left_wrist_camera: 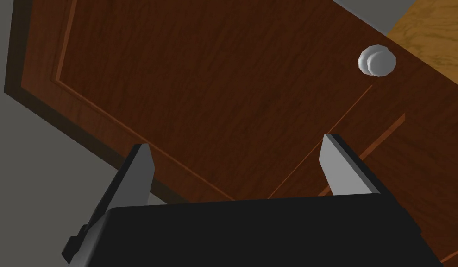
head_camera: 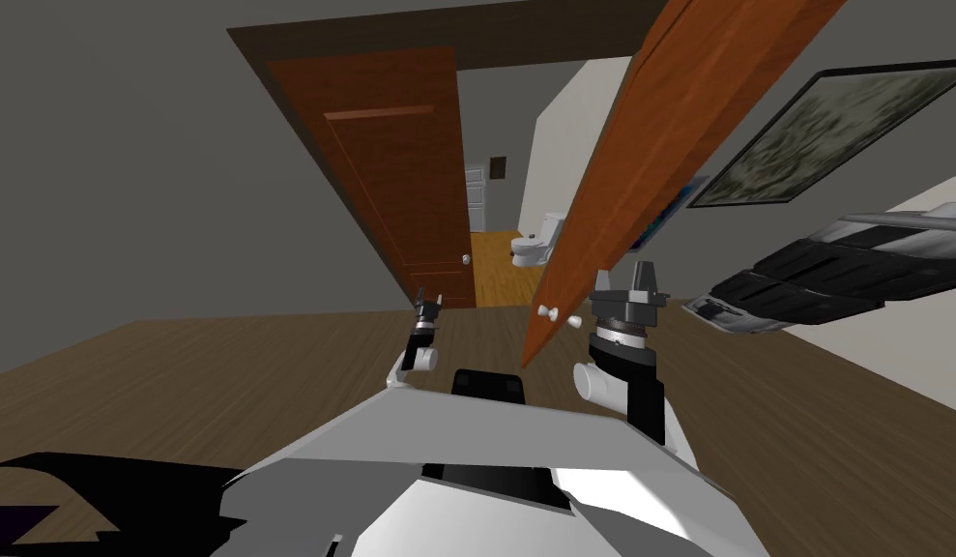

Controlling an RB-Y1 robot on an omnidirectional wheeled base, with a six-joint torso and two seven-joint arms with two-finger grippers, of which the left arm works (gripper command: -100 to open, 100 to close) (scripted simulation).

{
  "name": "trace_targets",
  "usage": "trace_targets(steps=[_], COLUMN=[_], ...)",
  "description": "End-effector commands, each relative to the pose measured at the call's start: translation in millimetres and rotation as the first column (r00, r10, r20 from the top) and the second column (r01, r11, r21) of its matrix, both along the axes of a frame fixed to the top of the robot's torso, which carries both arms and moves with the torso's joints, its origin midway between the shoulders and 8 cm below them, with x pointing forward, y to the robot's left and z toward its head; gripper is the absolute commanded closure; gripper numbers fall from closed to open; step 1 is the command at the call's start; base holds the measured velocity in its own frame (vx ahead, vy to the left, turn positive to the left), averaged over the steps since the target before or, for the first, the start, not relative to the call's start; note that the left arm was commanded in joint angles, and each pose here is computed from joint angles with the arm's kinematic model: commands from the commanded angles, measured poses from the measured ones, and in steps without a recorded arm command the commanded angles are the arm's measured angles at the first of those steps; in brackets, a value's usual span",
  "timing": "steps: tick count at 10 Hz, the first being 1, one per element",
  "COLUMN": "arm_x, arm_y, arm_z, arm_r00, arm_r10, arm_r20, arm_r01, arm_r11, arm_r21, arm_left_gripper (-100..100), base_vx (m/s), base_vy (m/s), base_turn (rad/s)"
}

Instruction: Pull the door open

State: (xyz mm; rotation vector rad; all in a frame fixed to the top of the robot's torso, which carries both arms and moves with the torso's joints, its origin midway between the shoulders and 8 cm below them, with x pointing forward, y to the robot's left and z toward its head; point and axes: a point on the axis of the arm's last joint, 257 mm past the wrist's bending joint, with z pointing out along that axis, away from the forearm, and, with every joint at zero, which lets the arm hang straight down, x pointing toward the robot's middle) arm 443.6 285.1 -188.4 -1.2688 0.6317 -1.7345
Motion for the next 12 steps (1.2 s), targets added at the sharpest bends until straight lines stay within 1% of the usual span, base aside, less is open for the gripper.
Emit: trace_targets(steps=[1,2,3,5,6,7,8,9,11,12], arm_x=[3.4,6.4,6.4,12.3,12.3,15.1,18.1,17.8,23.2,25.9], arm_y=[-0.1,-0.5,-0.3,-1.0,-0.9,-1.3,-2.0,-1.7,-2.7,-3.4], arm_z=[-12.1,-17.3,-19.1,-32.2,-33.0,-39.9,-43.8,-46.8,-58.7,-63.3], arm_r00=[0.9998,0.9997,0.9996,0.999,0.9989,0.9985,0.9981,0.998,0.997,0.9965], arm_r10=[-0.015,-0.024,-0.023,-0.039,-0.039,-0.047,-0.054,-0.054,-0.068,-0.074], arm_r20=[-0.009,-0.011,-0.015,-0.023,-0.025,-0.029,-0.027,-0.034,-0.039,-0.038], arm_r01=[0.014,0.023,0.022,0.035,0.035,0.041,0.048,0.046,0.055,0.06], arm_r11=[0.9985,0.9963,0.9963,0.9887,0.9887,0.9833,0.9769,0.9769,0.9614,0.9522], arm_r21=[-0.053,-0.083,-0.084,-0.146,-0.146,-0.177,-0.208,-0.209,-0.269,-0.3], arm_left_gripper=[-100,-100,-100,-100,-100,-100,-100,-100,-100,-100], base_vx=[0.102,0.107,0.069,0.065,0.056,0.061,0.069,0.052,0.073,0.092], base_vy=[0.028,0.038,0.025,0.018,0.013,0.011,0.019,0.017,0.013,0.018], base_turn=[0.001,0.002,-0.002,0.001,-0.003,0.0,-0.001,-0.002,-0.003,-0.005])
